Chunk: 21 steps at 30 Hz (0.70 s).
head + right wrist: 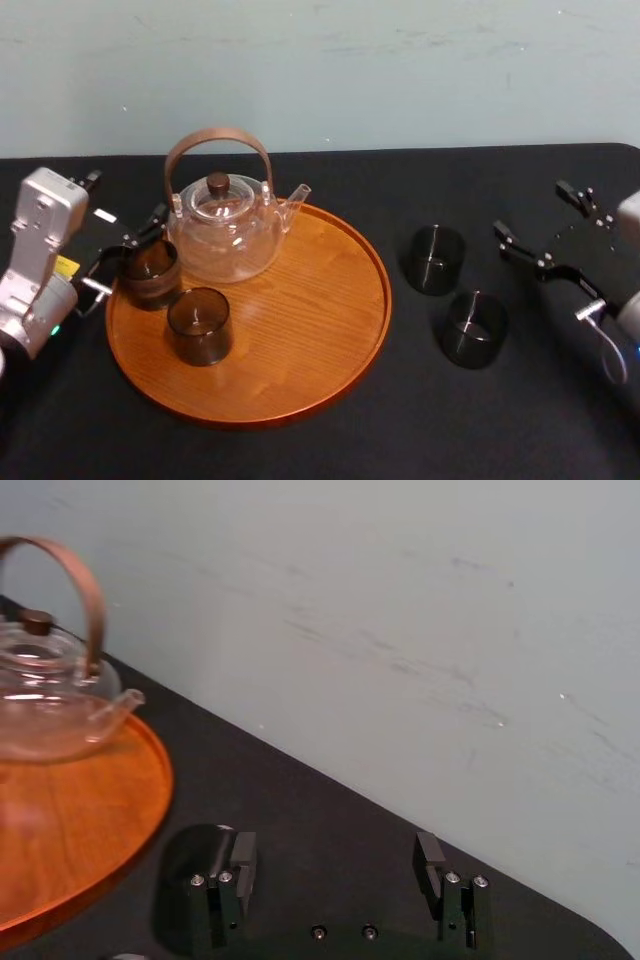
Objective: Pick up the glass from the table and place it on the tray.
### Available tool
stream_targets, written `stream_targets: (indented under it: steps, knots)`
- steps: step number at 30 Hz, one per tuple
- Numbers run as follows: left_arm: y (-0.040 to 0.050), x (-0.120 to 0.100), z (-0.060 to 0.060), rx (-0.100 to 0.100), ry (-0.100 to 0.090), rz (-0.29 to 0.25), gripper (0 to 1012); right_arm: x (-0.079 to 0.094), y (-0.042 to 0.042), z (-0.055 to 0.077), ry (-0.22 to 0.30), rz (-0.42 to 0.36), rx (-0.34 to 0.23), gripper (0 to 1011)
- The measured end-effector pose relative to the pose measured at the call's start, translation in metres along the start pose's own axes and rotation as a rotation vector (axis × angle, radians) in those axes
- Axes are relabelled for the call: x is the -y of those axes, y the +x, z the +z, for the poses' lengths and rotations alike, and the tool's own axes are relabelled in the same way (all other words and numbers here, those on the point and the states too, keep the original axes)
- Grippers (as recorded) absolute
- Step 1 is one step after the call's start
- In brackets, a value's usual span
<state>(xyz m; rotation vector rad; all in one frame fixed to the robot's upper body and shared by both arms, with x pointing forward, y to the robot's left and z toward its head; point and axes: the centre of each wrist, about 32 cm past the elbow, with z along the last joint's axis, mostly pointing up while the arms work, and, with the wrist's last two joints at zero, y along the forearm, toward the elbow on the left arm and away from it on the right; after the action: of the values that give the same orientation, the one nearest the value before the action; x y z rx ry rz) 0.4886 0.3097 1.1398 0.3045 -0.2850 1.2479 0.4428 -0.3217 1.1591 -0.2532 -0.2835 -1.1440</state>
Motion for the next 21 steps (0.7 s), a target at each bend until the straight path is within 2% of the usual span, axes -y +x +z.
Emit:
stream_targets:
  steps: [6, 13, 21]
  knots:
    - [0.0000, 0.000, 0.000, 0.000, 0.000, 0.000, 1001, 0.024, -0.0062, 0.007, 0.015, 0.060, 0.009, 1003]
    - [0.0000, 0.000, 0.000, 0.000, 0.000, 0.000, 1001, 0.043, -0.0156, 0.010, 0.018, 0.122, 0.012, 1002]
    - [0.0000, 0.000, 0.000, 0.000, 0.000, 0.000, 1001, 0.056, -0.0254, 0.008, 0.010, 0.183, -0.001, 1002]
